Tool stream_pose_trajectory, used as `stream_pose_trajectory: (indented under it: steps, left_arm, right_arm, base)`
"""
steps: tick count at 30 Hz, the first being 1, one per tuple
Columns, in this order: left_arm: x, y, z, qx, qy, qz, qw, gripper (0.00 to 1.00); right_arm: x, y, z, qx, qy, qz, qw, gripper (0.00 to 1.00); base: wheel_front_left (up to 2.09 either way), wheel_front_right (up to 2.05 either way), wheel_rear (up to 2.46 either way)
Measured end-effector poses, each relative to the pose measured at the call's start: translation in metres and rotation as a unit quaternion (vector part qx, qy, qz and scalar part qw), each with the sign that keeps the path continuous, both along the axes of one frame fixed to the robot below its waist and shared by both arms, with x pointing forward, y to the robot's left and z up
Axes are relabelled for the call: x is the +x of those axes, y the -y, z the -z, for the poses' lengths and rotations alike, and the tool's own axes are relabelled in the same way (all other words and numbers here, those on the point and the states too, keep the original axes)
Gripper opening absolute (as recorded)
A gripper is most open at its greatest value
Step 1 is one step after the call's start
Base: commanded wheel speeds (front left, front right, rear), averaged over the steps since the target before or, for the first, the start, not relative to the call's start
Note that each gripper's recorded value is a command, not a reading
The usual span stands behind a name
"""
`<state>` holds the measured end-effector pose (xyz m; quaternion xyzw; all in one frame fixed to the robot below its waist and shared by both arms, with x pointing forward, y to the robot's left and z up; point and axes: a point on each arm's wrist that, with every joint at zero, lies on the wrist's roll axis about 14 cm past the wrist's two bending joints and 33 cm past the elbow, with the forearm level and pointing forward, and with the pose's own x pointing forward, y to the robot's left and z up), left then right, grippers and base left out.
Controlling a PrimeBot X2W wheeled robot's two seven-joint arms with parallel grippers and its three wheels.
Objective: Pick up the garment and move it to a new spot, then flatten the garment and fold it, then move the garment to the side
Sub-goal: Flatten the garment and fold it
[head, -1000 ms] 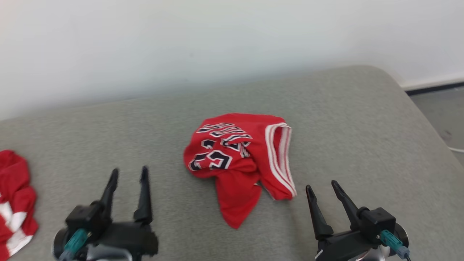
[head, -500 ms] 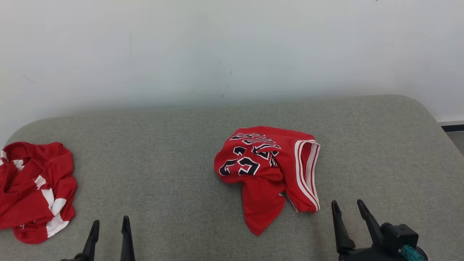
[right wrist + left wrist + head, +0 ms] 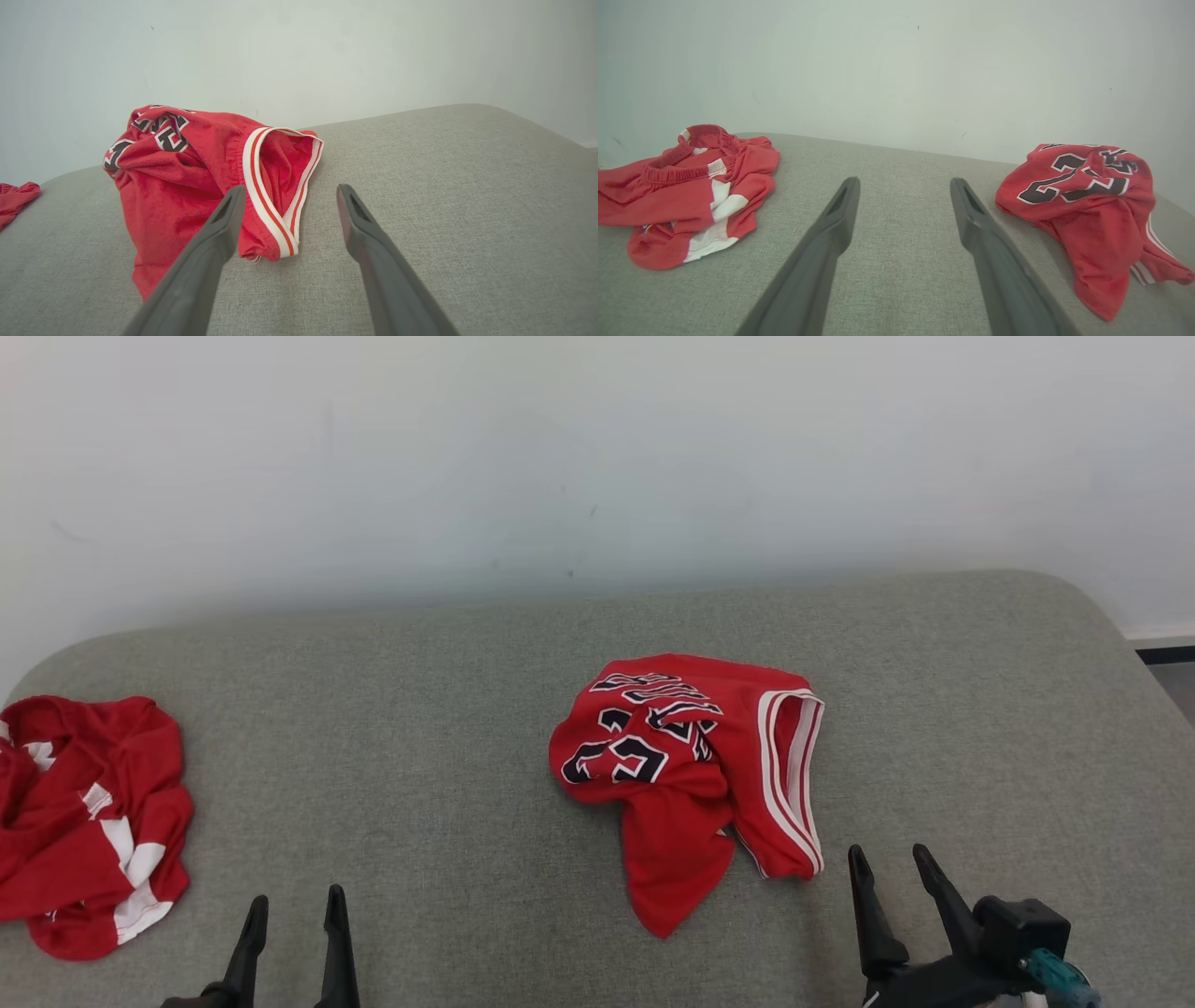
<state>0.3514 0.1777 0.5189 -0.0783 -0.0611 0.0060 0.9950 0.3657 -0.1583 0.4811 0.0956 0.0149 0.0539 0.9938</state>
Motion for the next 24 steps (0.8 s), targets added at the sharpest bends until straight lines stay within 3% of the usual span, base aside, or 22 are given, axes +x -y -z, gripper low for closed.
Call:
stream_pose_trajectory:
  steps: [8,9,12,19,20,21,22,24]
  left_arm:
    - [0.008,-0.004,0.01,-0.004,-0.015,0.0,1.0,1.0]
    - [0.009,-0.005,0.012,-0.003,-0.019,-0.001,1.0,1.0]
    - [0.015,-0.006,0.011,-0.003,-0.018,-0.004,1.0,1.0]
    - [0.022,-0.011,0.02,-0.002,-0.033,-0.013,0.999,1.0]
    - [0.023,-0.012,0.02,-0.002,-0.033,-0.015,0.999,1.0]
    - [0.023,-0.014,0.021,-0.002,-0.035,-0.019,0.999,1.0]
    - [0.023,-0.014,0.022,-0.002,-0.036,-0.019,0.999,1.0]
    - [0.022,-0.014,0.024,-0.002,-0.039,-0.02,0.999,1.0]
  right_arm:
    - [0.027,-0.017,0.023,-0.01,-0.09,-0.035,0.995,1.0]
    - [0.031,-0.021,0.037,-0.022,-0.132,-0.045,0.99,1.0]
    - [0.041,-0.023,0.052,-0.043,-0.178,-0.055,0.982,1.0]
    - [0.052,-0.039,0.082,-0.072,-0.244,-0.085,0.963,1.0]
    - [0.052,-0.042,0.086,-0.074,-0.251,-0.09,0.961,0.91]
    - [0.053,-0.044,0.088,-0.074,-0.254,-0.093,0.96,0.25]
    - [0.054,-0.046,0.088,-0.076,-0.254,-0.096,0.959,0.0]
    - [0.057,-0.05,0.087,-0.076,-0.248,-0.1,0.961,0.0]
  base:
    - [0.0,0.0,0.0]
    - [0.0,0.0,0.0]
    - [0.0,0.0,0.0]
    - [0.0,0.0,0.0]
    - [0.0,0.0,0.0]
    - [0.0,0.0,0.0]
    - [0.0,0.0,0.0]
    - [0.0,0.0,0.0]
